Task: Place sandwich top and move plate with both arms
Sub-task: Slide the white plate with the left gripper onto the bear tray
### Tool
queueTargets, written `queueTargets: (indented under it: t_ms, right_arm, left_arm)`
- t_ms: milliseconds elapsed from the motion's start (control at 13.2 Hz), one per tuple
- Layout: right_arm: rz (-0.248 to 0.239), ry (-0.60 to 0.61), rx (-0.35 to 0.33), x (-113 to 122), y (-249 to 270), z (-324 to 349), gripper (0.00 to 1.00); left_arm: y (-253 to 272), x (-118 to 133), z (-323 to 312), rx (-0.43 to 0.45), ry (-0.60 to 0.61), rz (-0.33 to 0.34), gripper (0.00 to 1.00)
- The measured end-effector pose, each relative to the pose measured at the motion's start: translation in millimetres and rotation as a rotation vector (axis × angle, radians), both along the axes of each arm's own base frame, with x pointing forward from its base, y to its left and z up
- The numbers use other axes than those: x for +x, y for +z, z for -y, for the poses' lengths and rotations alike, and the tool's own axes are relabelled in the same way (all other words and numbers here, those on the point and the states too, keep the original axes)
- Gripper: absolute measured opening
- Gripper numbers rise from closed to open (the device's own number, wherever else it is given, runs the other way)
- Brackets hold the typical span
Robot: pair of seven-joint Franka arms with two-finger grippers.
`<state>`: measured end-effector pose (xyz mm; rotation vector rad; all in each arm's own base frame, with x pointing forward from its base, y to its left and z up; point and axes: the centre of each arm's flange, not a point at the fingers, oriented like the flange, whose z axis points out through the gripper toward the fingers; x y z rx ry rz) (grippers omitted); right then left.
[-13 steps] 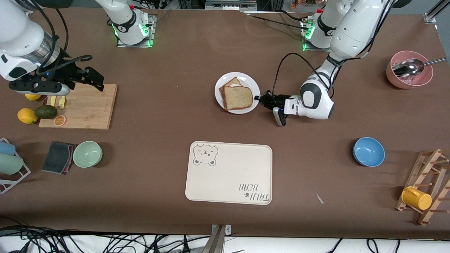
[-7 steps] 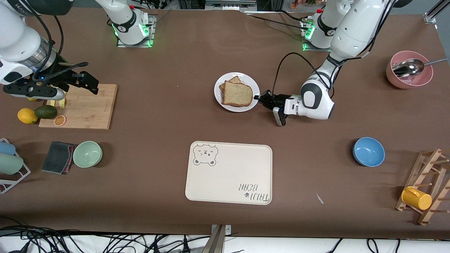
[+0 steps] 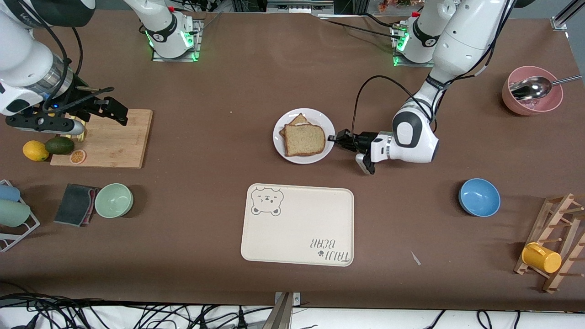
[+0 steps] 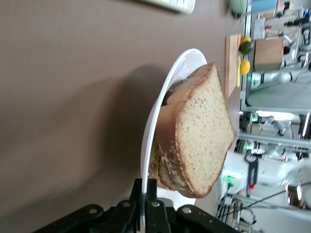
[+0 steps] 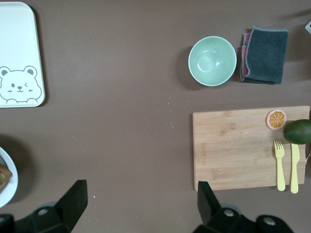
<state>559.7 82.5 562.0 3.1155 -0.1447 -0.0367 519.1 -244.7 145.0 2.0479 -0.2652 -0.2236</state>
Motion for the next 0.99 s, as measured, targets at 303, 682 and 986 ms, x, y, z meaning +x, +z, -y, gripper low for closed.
queueTargets:
  t_ms: [303,682,986]
  right_arm:
    - [-0.003,-0.001,0.0,0.1,-0.8,0.4,1.0]
    - [-0.009,-0.005,0.017,0.9,-3.1,-0.3,1.0]
    - [-0.01,-0.013,0.02,1.6,-3.4,3.6,1.0]
  left_arm:
    - [43.5,53.6,11.5,-0.017,0.077,-0.003,0.05]
    - [53.9,125.8,2.2,-0.019,0.198,-0.022,0.05]
    - [54.6,176.4,-18.0,-0.01,0.296,-0.037,0.05]
